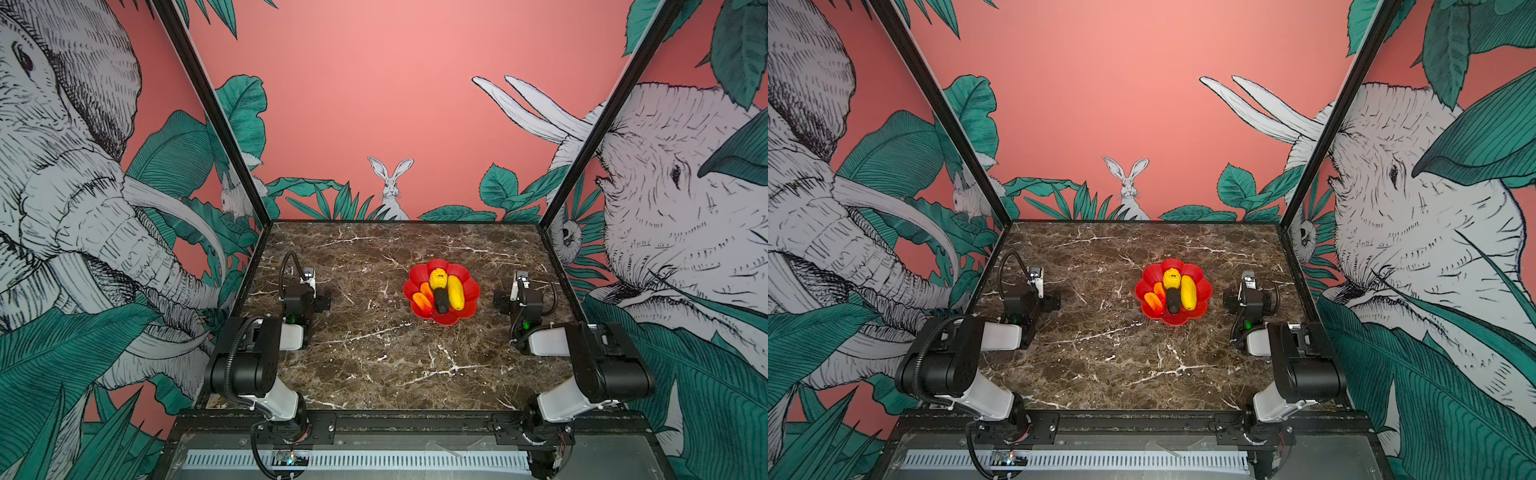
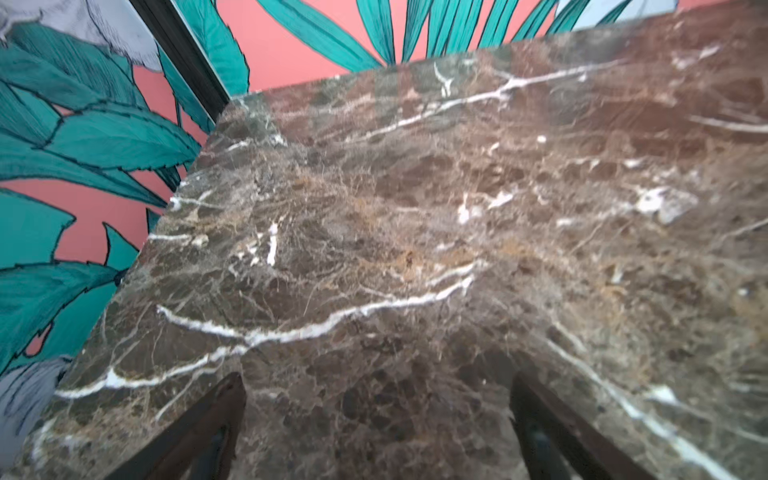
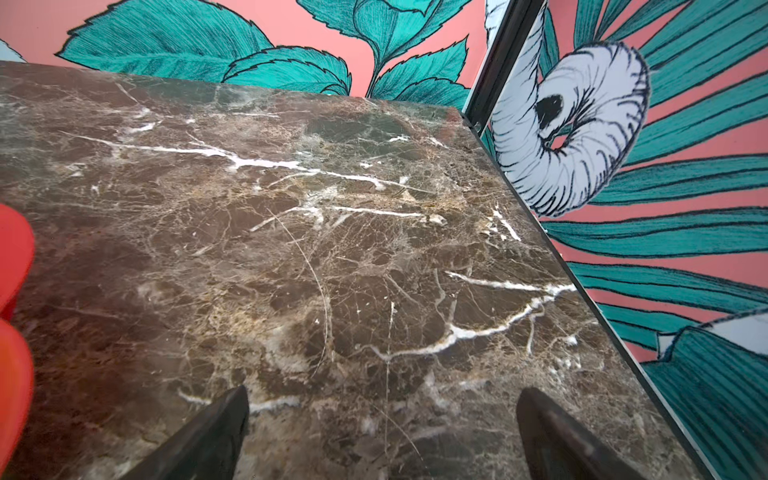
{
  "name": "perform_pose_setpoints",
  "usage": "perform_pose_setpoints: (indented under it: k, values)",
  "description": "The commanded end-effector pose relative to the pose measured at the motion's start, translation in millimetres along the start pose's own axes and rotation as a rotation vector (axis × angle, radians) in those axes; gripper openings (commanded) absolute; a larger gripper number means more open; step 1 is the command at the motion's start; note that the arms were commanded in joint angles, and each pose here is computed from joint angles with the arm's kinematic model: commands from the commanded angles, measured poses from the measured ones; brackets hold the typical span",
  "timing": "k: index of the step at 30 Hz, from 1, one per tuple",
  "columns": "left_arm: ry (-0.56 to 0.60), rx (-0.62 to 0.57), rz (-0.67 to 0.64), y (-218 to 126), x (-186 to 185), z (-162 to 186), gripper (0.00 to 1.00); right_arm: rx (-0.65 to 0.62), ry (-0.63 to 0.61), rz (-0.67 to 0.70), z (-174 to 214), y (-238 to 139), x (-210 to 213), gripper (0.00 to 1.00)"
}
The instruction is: Place and organize the fake fruits in the fruit bowl
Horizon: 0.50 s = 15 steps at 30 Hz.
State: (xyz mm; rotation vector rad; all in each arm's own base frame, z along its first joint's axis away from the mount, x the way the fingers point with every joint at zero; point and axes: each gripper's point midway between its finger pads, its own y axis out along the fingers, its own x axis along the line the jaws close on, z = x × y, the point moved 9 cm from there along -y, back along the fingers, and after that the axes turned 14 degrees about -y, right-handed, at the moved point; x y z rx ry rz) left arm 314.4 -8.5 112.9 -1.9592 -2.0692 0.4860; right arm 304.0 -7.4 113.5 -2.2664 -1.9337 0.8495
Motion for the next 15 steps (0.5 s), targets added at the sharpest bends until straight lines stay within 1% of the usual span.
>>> perform_pose_setpoints:
  k: [1,15]
  values:
    - [-0.018,-0.056,0.030,-2.2,-2.9,-14.1,1.00,-0.060,0.025,0.012,-11.9,0.9,-3.2,1.00]
    - [-0.017,-0.057,0.032,-1.7,-3.3,-13.7,1.00,-0.062,0.024,0.010,-12.1,1.0,-3.1,1.00]
